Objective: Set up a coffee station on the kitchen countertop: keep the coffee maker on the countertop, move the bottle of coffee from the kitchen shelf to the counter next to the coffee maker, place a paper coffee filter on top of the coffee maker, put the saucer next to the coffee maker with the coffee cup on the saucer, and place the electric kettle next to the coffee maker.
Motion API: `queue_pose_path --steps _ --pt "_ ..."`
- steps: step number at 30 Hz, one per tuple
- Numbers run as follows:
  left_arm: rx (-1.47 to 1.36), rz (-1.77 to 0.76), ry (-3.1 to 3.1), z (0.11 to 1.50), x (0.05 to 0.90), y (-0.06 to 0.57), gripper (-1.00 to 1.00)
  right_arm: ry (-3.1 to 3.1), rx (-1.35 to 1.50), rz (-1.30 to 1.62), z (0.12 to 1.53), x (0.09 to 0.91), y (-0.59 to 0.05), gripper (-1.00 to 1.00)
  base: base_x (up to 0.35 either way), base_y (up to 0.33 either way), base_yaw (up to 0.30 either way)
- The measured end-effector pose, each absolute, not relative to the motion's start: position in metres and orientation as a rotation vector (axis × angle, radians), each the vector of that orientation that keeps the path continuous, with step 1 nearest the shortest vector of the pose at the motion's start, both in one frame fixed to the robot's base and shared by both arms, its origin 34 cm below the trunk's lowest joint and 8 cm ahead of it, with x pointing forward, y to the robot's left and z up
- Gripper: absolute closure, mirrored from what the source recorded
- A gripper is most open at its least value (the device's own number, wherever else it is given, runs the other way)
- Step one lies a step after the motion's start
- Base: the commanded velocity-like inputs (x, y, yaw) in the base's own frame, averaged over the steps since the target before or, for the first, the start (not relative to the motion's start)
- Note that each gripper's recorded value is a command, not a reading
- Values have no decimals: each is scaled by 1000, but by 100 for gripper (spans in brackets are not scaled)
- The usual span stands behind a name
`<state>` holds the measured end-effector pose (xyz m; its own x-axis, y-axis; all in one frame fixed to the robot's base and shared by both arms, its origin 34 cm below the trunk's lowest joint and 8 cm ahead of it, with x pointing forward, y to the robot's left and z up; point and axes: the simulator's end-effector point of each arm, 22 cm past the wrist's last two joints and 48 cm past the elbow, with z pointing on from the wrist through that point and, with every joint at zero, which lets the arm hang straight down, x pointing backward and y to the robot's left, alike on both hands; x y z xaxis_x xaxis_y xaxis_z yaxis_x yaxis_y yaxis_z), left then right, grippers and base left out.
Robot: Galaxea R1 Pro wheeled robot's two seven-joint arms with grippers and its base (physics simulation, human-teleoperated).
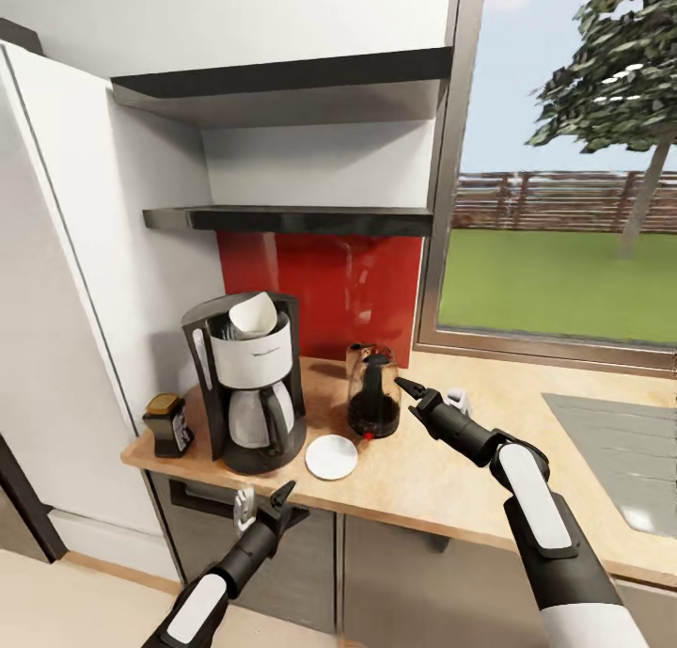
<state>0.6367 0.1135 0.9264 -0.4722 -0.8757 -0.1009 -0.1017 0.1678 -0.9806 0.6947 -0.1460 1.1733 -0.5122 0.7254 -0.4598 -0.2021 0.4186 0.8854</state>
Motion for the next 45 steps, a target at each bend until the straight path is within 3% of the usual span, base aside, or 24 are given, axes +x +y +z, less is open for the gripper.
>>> queue_pose_path --steps 7,13,17,19,21,22,27,32,45 --pt "-892 -1475 1674 900 560 120 -100 1741 455 1248 1174 694 -146 -100 -133 73 0" --pt "-768 -1319 1900 835 475 180 -100 1743 451 1252 1174 694 -143 -100 -5 3 0" --pt "-359 -961 2070 800 436 237 -100 1790 380 1273 1169 685 -112 -100 0 0 0" --pt "-70 -638 2193 759 409 263 -100 1826 329 1275 1164 678 -94 -100 0 0 0" --pt "-8 -445 2272 735 397 285 -100 1836 320 1266 1161 678 -92 -100 0 0 0" --pt "60 -200 2341 714 385 317 -100 1858 298 1219 1154 679 -92 -100 0 0 0" --pt "52 218 2365 708 376 384 -100 1925 200 1035 1135 680 -92 -100 0 0 0" --pt "44 268 2394 701 361 393 -100 1901 117 827 1135 691 -103 -100 -63 28 0" --pt "36 276 2385 703 364 394 -100 1869 114 785 1145 694 -110 -100 -83 146 0"
